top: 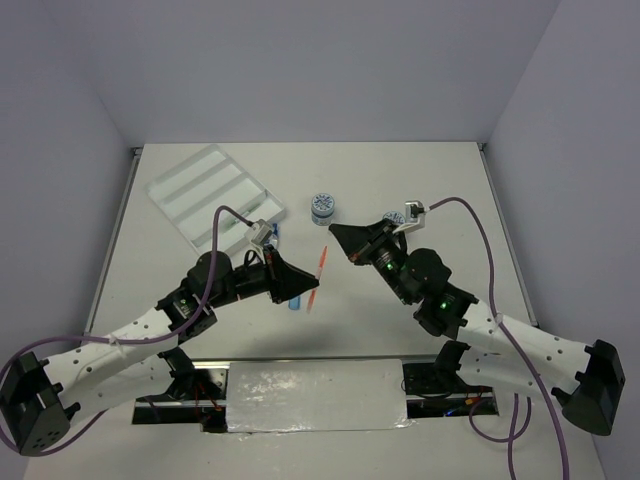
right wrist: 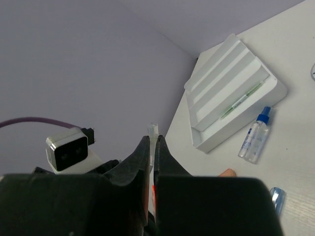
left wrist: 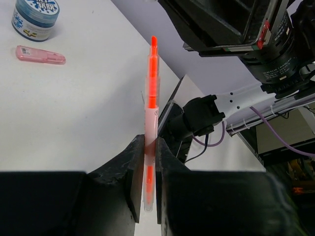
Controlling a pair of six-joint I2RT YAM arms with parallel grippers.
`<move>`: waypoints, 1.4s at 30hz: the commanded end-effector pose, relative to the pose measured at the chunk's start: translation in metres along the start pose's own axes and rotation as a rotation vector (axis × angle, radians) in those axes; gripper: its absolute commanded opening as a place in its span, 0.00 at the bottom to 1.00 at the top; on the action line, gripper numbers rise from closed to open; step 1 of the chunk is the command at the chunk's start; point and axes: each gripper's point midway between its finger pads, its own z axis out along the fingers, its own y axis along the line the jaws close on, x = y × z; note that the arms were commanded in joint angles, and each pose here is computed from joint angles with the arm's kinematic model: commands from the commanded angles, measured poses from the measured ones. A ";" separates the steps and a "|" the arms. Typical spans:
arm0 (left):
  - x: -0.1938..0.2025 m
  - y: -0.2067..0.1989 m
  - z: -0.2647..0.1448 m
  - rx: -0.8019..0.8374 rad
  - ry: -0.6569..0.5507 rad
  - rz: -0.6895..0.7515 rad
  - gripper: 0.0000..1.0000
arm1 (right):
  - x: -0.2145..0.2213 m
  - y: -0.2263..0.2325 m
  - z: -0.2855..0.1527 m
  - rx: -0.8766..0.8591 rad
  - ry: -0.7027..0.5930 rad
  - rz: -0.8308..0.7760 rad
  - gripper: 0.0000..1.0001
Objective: Sort the stationery into containers
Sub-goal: Close the pen cap on the pen.
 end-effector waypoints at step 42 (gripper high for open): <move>-0.036 -0.015 -0.007 -0.020 -0.098 0.088 0.00 | 0.027 0.015 -0.005 -0.102 0.082 -0.007 0.00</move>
